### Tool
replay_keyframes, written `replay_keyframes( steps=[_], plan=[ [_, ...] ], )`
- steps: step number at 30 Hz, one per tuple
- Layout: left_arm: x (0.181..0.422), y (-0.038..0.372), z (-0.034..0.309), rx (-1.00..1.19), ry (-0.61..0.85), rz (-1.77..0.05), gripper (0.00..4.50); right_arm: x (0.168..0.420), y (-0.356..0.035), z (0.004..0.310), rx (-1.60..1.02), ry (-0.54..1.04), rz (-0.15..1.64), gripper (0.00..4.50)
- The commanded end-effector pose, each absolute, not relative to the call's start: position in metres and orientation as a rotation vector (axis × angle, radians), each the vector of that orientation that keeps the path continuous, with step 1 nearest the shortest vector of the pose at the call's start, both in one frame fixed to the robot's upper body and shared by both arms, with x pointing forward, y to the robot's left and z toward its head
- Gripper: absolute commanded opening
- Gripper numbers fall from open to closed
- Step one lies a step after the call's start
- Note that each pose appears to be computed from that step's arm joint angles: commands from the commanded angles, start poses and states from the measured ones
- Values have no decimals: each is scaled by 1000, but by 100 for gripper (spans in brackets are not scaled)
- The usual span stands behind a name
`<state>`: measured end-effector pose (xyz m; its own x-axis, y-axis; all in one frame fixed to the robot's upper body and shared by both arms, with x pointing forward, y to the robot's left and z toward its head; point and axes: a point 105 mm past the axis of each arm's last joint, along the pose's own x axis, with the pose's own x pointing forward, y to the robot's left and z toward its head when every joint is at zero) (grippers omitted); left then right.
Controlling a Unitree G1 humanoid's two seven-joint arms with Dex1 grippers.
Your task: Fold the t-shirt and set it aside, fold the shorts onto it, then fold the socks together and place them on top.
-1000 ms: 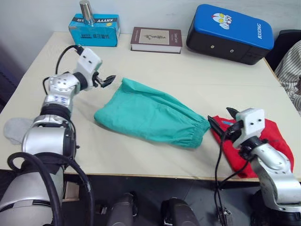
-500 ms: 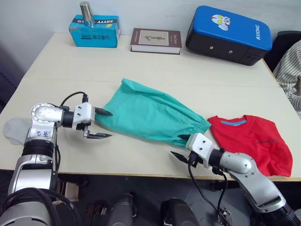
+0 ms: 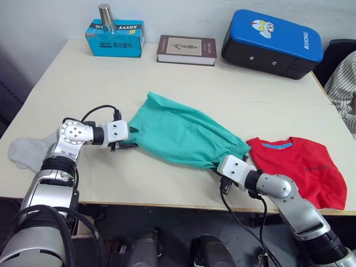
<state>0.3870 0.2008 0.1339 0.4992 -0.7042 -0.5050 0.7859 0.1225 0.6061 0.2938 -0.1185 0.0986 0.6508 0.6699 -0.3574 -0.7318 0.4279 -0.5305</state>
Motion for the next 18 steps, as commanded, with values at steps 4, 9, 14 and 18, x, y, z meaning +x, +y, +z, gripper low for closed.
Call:
replay_keyframes(
  steps=[4,9,14,18],
  plan=[
    [353,215,106,782,184,-1202,57,286,-120,103,-760,25,1024,0],
    [309,230,103,780,159,-1180,1,275,-132,103,-761,10,1146,0],
    [261,234,107,725,162,-1126,1,269,-152,97,-784,32,1188,0],
    [245,228,110,678,162,-1056,1,270,-161,90,-771,68,1174,0]
  ],
)
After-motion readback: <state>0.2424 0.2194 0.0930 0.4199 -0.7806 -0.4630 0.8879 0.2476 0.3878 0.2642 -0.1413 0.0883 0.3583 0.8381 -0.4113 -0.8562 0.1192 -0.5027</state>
